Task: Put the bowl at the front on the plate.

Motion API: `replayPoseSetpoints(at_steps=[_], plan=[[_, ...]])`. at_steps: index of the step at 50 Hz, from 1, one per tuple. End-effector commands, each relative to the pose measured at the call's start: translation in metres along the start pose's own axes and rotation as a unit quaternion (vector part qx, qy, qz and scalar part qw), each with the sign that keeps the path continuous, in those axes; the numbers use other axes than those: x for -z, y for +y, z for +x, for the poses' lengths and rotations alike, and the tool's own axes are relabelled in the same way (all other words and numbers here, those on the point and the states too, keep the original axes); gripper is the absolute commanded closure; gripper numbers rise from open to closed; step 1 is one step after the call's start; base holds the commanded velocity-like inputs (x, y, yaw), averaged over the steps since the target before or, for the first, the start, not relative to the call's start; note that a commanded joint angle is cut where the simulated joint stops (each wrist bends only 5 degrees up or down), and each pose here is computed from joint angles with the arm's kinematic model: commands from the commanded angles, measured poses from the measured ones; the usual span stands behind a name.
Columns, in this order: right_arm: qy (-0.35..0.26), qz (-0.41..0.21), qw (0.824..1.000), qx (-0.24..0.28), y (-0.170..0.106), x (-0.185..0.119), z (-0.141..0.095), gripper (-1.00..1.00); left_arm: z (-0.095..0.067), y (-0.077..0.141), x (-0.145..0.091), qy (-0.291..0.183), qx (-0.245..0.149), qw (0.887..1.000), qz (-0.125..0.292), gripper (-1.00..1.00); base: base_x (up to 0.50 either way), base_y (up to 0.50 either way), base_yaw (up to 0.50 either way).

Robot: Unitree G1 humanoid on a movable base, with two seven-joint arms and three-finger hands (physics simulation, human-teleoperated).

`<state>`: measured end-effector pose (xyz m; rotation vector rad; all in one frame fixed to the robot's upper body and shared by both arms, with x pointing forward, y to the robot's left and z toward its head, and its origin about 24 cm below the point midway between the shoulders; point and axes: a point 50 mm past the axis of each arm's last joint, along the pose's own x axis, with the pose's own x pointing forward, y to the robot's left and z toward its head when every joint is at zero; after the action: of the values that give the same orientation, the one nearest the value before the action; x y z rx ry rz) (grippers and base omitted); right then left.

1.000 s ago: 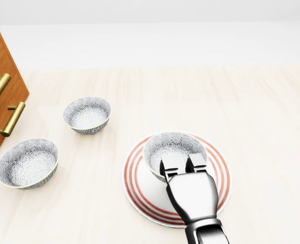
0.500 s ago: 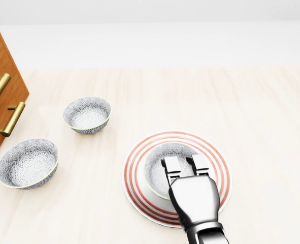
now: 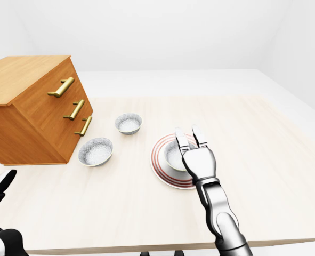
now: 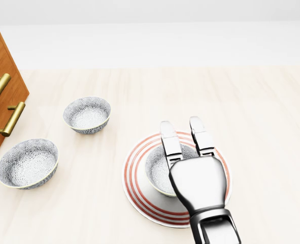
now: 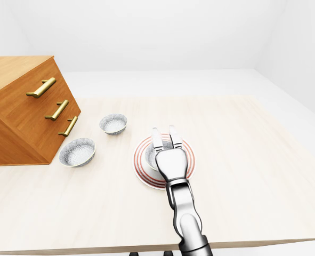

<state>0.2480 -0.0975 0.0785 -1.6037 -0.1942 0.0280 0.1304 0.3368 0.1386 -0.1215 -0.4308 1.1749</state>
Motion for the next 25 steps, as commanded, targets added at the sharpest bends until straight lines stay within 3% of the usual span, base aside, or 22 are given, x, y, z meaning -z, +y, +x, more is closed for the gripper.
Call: replayPoseSetpoints(at_steps=[1, 17, 23, 25], plan=[[0.026, -0.048, 0.998, 0.026, -0.048, 0.001, -0.003, -1.0, 0.0, -0.001, 0.004, 0.006, 0.001, 1.0, 0.005, -1.0, 0.0, 0.0, 0.0], [0.092, -0.071, 0.991, 0.072, -0.117, 0.007, -0.008, -1.0, 0.0, -0.001, -0.004, -0.012, 0.001, 1.0, 0.003, -1.0, 0.0, 0.0, 0.0], [0.096, -0.086, 0.988, 0.087, -0.142, 0.009, -0.01, -1.0, 0.0, -0.002, -0.001, -0.006, 0.002, 1.0, 0.009, -1.0, 0.0, 0.0, 0.0], [0.091, -0.095, 0.985, 0.115, -0.154, 0.007, -0.011, -1.0, -0.001, -0.004, 0.007, 0.007, 0.003, 1.0, 0.019, -1.0, 0.0, 0.0, 0.0]])
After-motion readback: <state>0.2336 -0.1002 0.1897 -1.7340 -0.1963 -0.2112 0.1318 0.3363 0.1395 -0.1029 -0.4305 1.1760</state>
